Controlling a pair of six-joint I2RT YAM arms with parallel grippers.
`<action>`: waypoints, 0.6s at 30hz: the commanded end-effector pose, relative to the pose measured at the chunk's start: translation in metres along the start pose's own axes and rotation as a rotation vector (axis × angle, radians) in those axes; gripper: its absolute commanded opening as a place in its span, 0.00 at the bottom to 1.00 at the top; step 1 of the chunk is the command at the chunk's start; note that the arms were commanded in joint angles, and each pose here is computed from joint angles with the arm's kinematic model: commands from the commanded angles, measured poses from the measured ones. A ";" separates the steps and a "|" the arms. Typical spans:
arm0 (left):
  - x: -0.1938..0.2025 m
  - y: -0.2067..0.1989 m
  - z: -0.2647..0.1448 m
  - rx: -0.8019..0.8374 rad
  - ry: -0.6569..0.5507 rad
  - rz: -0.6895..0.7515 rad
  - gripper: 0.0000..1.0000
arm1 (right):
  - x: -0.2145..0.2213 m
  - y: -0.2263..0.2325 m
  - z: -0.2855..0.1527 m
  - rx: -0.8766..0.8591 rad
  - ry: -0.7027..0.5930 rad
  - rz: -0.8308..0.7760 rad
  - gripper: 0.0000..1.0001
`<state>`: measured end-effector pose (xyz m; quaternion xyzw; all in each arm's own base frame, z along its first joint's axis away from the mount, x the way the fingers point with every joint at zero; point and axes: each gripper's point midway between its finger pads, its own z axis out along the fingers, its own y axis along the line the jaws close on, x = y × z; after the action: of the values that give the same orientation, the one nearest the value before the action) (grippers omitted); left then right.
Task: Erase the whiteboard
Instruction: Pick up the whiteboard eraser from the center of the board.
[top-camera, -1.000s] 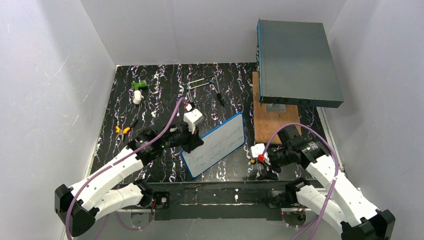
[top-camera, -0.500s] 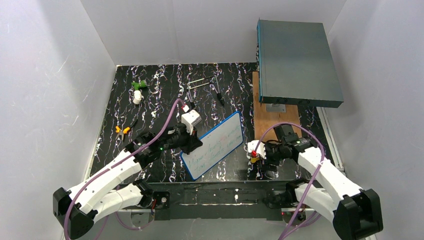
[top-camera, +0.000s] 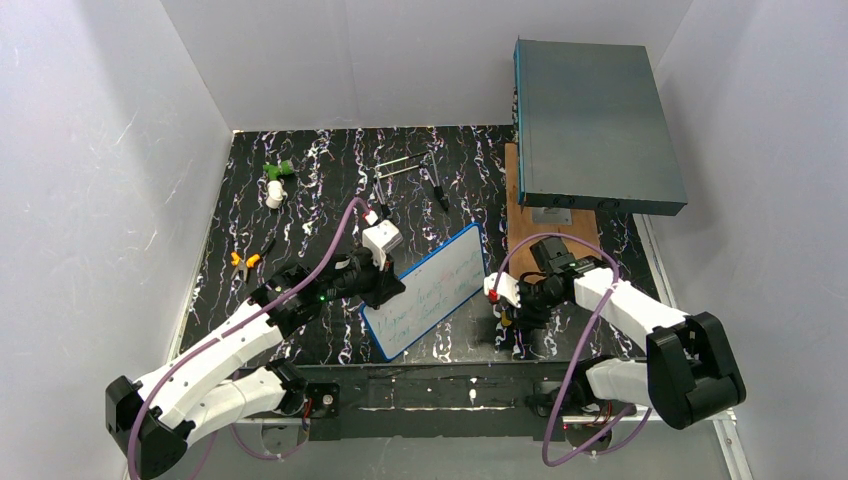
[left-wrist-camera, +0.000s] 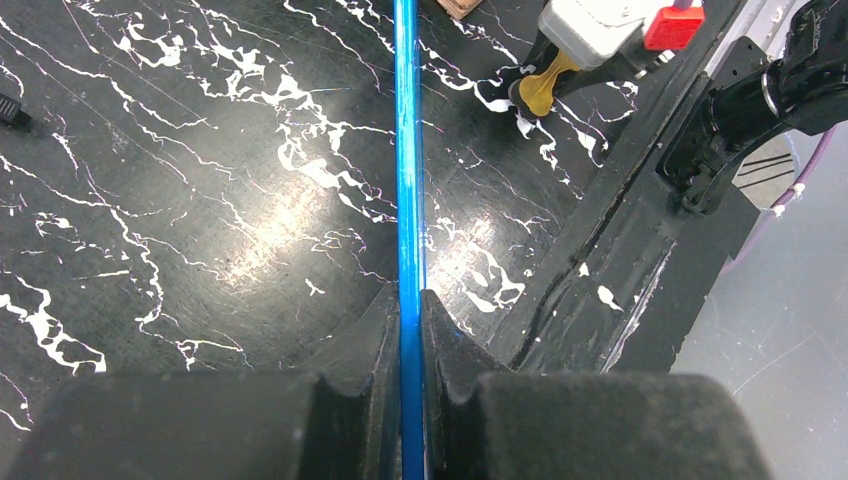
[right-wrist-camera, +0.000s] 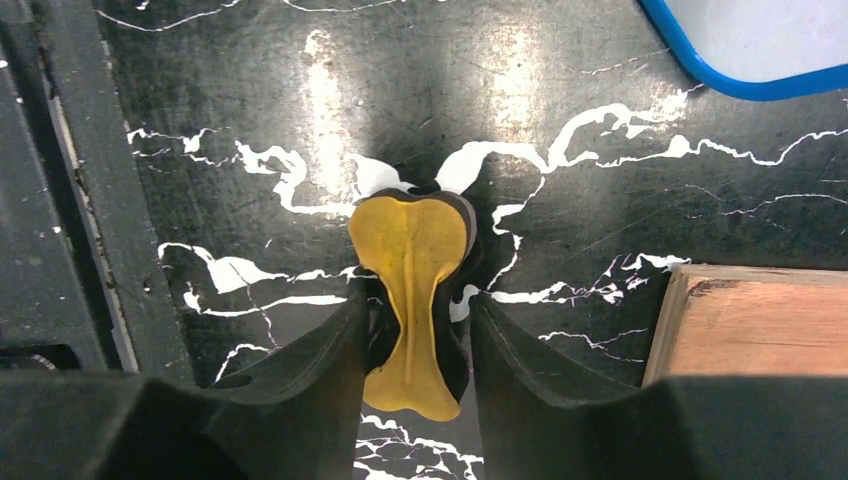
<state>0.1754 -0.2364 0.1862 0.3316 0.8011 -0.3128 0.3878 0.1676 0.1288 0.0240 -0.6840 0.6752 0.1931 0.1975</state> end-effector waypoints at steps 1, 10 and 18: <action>0.021 -0.001 -0.001 0.017 0.054 -0.001 0.00 | -0.005 -0.015 0.002 0.039 0.012 -0.010 0.45; 0.024 -0.004 0.001 0.036 0.037 -0.016 0.00 | -0.009 -0.009 0.004 -0.003 0.016 -0.010 0.03; 0.025 -0.010 0.010 0.117 0.034 -0.097 0.00 | -0.092 0.025 -0.050 -0.104 -0.241 -0.198 0.01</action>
<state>0.1747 -0.2410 0.1841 0.3235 0.7892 -0.3406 0.3956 0.1599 0.1498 0.0568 -0.7003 0.6429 0.2294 0.2089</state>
